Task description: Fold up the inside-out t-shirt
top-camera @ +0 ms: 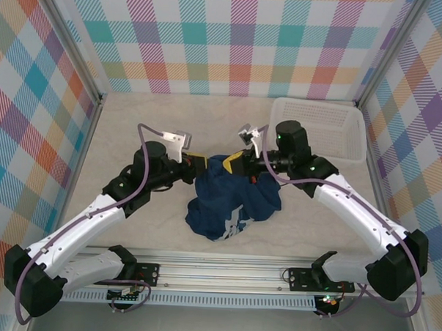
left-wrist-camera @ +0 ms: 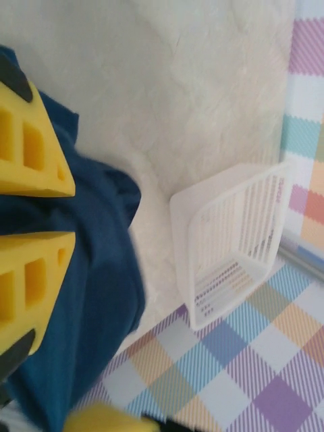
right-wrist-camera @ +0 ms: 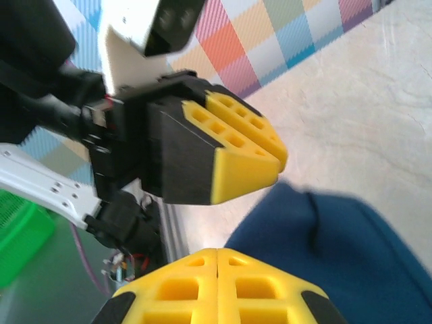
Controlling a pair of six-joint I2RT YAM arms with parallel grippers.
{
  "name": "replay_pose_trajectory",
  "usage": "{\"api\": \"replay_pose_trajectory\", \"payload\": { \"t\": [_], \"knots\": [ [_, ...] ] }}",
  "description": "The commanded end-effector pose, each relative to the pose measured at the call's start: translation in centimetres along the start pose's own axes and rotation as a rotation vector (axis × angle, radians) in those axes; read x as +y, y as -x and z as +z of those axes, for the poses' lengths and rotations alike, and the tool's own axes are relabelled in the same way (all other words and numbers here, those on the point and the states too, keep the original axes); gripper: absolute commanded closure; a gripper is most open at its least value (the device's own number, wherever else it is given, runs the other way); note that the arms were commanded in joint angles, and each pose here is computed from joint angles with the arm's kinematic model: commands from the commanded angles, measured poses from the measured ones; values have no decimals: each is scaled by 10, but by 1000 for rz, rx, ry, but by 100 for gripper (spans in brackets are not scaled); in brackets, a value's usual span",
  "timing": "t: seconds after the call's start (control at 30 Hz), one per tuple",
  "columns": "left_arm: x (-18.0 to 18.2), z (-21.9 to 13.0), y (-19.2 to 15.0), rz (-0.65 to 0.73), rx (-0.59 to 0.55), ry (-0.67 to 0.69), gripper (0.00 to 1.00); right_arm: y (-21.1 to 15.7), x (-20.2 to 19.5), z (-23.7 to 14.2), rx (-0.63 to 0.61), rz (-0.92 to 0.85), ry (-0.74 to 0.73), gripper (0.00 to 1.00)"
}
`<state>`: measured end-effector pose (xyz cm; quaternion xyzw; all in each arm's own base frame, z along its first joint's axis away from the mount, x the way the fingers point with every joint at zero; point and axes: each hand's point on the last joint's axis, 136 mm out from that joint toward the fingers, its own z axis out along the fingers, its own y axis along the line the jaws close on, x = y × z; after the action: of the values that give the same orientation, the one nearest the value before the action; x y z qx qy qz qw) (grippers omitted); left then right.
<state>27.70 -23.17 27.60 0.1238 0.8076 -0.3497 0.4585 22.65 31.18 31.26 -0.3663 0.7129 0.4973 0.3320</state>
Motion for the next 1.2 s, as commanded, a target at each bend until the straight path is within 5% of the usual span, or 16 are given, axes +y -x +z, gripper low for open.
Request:
{"api": "replay_pose_trajectory", "payload": {
  "t": [0.0, 0.2, 0.8, 1.03, 1.17],
  "knots": [
    [-1, -11, 11, 24, -29, 19, 65, 26, 19, -6, -68, 83, 88, 100],
    [-31, -27, 3, 14, -27, -154, 49, 36, 10, 1, -99, 184, 98, 100],
    [-58, 3, -35, 120, 159, -243, 44, 49, 1, -8, -143, 280, 85, 100],
    [-73, 4, -22, 108, 113, -314, 100, 35, -25, -15, -103, 295, -58, 100],
    [-94, -8, -23, 117, 100, -451, 100, 30, -31, -13, -84, 318, -73, 100]
  ]
}}
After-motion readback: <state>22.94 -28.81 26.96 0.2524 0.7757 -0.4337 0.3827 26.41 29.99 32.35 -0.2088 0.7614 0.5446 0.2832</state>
